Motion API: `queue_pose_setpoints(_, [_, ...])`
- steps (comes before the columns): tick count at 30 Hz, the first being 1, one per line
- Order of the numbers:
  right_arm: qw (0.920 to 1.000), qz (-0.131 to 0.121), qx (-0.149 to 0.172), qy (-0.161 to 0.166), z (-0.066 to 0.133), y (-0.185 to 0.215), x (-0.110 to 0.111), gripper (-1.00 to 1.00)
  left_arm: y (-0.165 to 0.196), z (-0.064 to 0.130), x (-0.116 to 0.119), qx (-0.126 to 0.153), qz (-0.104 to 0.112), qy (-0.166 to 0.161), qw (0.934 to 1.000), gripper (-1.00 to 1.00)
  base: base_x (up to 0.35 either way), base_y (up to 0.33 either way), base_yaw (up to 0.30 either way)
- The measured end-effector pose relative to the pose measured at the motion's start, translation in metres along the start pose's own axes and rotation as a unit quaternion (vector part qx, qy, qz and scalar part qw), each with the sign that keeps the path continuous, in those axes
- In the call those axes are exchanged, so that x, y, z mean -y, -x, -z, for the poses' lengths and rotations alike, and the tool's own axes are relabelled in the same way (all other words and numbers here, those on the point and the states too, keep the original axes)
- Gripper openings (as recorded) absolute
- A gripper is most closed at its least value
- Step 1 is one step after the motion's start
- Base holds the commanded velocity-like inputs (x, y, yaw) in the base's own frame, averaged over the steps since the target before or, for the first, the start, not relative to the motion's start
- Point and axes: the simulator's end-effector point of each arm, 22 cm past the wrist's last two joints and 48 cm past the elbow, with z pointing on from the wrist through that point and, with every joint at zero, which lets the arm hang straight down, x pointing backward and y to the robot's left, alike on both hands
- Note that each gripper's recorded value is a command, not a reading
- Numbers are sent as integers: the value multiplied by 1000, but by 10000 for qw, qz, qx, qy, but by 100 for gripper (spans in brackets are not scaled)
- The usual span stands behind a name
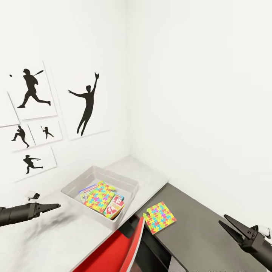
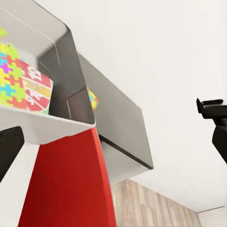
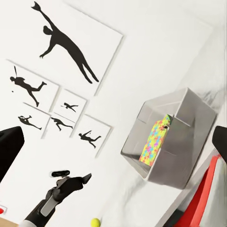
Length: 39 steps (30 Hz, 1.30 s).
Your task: Put all the toys in the child's room - the three board games (two on the bed and one on the table), the two jigsaw puzzles on the table, and the tennis ball on the table - inside the toy box on the table in the child's room.
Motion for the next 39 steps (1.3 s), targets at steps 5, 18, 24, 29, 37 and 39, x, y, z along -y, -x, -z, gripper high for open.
queue_pose_setpoints(5, [10000,17,8,19,0,1,-2,100,2,2,2,11,-28,11,10000,100,-59,-94,-225])
queue_pose_setpoints(18, [10000,57,29,63,2,2,-7,100,5,5,7,37,-96,3,9999,100,-17,-48,-238])
queue_pose_setpoints(24, [9999,68,38,81,2,3,-8,100,6,6,9,49,-122,-3,9999,100,0,-7,-244])
queue_pose_setpoints(29, [9999,84,48,98,3,4,-10,100,7,6,11,61,-144,-6,9999,100,0,-95,-244])
queue_pose_setpoints(37, [9999,108,67,110,3,5,-12,100,8,7,13,72,-164,-7,9998,100,0,-196,-111])
queue_pose_setpoints(39, [9999,104,69,110,3,5,-12,100,8,7,13,72,-163,-9,9998,100,0,-174,-104])
